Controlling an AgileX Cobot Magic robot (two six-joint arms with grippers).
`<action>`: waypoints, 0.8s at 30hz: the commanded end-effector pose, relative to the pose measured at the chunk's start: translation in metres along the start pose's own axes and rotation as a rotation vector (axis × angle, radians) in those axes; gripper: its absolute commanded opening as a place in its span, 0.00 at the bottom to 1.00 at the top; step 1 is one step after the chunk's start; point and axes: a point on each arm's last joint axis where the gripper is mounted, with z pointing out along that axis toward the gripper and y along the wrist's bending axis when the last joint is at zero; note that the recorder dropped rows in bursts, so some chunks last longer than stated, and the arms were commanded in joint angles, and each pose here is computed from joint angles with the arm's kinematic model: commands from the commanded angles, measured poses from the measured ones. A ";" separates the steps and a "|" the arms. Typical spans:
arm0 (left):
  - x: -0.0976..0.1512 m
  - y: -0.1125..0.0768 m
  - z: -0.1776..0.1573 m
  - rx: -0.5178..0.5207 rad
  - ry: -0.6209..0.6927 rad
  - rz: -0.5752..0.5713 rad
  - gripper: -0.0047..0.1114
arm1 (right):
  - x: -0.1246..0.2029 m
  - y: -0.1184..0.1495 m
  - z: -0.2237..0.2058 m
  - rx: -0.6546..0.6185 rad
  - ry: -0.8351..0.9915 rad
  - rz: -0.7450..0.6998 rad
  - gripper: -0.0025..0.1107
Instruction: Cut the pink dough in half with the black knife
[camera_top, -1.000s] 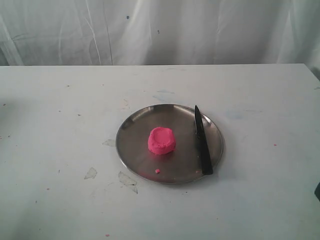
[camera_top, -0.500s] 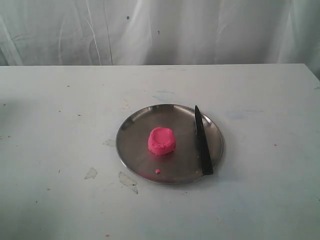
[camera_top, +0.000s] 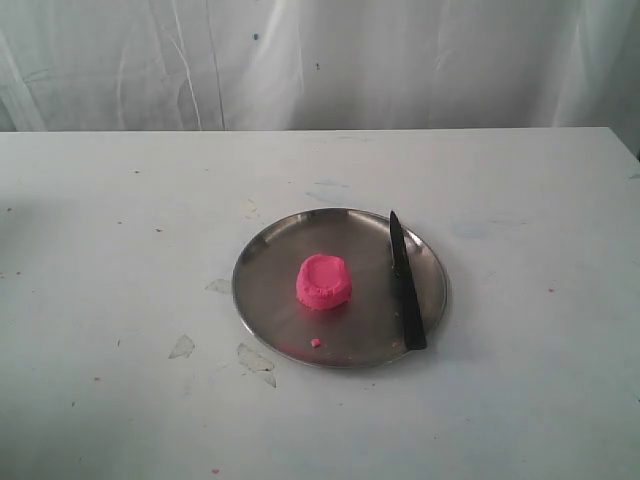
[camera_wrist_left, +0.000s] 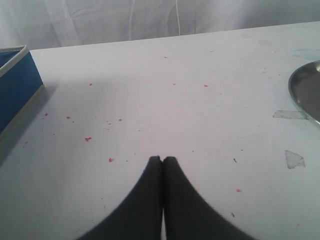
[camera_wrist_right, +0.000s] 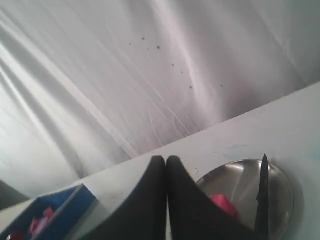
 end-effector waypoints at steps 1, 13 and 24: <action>0.001 0.000 0.000 -0.002 -0.003 -0.006 0.04 | -0.022 0.028 -0.005 -0.067 0.113 -0.228 0.02; 0.001 0.000 0.000 -0.002 -0.003 -0.006 0.04 | -0.082 0.063 0.026 -0.093 0.026 -0.782 0.02; 0.001 0.000 0.000 -0.002 -0.003 -0.006 0.04 | -0.096 0.063 0.063 -0.065 -0.032 -1.133 0.02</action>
